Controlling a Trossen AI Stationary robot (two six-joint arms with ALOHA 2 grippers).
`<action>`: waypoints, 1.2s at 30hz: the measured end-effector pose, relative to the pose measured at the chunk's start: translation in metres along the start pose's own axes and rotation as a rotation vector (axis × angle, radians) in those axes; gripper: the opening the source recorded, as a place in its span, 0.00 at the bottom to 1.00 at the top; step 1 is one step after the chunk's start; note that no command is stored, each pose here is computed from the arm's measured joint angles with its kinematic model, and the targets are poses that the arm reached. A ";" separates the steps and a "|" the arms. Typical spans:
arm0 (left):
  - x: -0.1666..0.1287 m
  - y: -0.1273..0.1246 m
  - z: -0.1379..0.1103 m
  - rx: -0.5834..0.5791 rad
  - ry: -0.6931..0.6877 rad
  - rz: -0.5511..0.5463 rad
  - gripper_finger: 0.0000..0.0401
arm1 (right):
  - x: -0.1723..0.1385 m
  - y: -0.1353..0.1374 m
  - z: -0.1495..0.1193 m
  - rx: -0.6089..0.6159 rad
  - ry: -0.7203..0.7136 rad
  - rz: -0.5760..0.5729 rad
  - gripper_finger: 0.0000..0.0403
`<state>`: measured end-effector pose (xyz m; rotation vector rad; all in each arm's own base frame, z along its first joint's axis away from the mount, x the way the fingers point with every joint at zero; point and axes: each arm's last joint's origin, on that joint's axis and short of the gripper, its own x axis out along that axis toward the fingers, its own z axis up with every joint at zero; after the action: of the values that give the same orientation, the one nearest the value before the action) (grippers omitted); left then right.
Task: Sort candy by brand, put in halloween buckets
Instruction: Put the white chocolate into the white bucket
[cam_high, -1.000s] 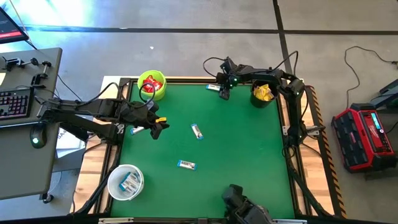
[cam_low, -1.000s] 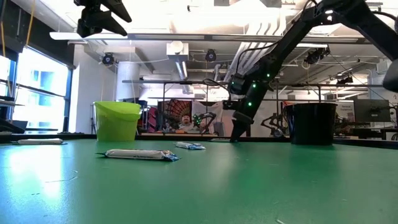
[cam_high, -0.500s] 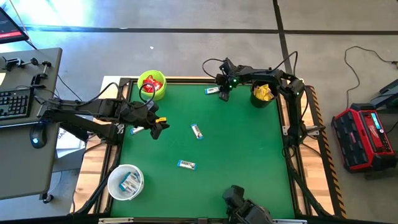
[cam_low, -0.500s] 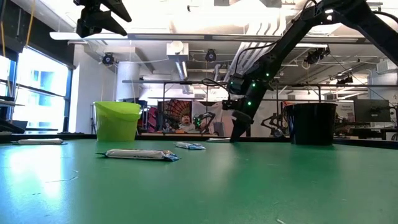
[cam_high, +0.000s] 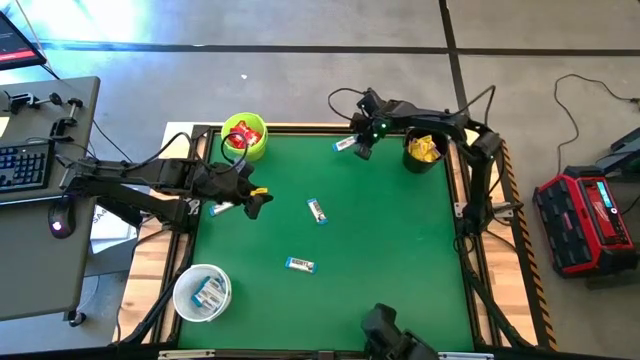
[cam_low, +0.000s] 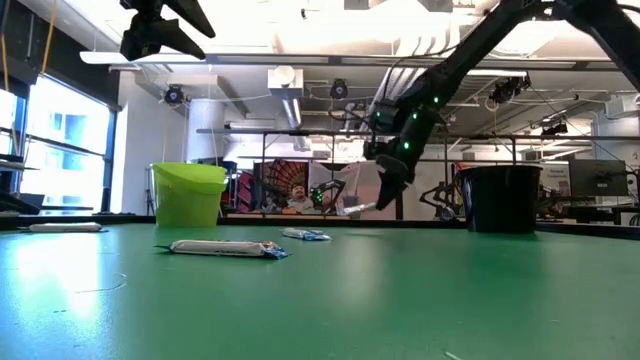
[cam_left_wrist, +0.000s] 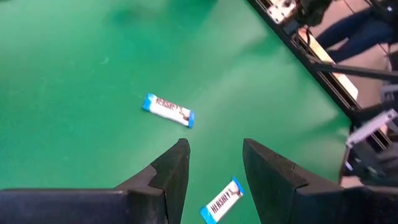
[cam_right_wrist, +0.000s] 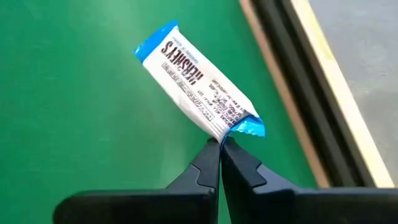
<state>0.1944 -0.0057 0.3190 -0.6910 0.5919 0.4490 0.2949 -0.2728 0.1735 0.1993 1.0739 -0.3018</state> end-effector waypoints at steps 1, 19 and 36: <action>0.000 0.000 0.000 -0.002 -0.009 0.007 0.36 | -0.004 0.003 0.002 0.000 -0.003 0.005 0.00; 0.003 0.004 0.007 -0.049 -0.053 0.031 0.36 | -0.045 0.072 0.029 -0.022 -0.112 0.104 0.00; 0.048 -0.005 0.021 -0.067 -0.069 0.005 0.44 | -0.100 0.136 0.049 -0.065 -0.314 0.177 0.00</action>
<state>0.2404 0.0147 0.3036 -0.7354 0.5160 0.4974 0.3370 -0.1450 0.2866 0.1809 0.7488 -0.1325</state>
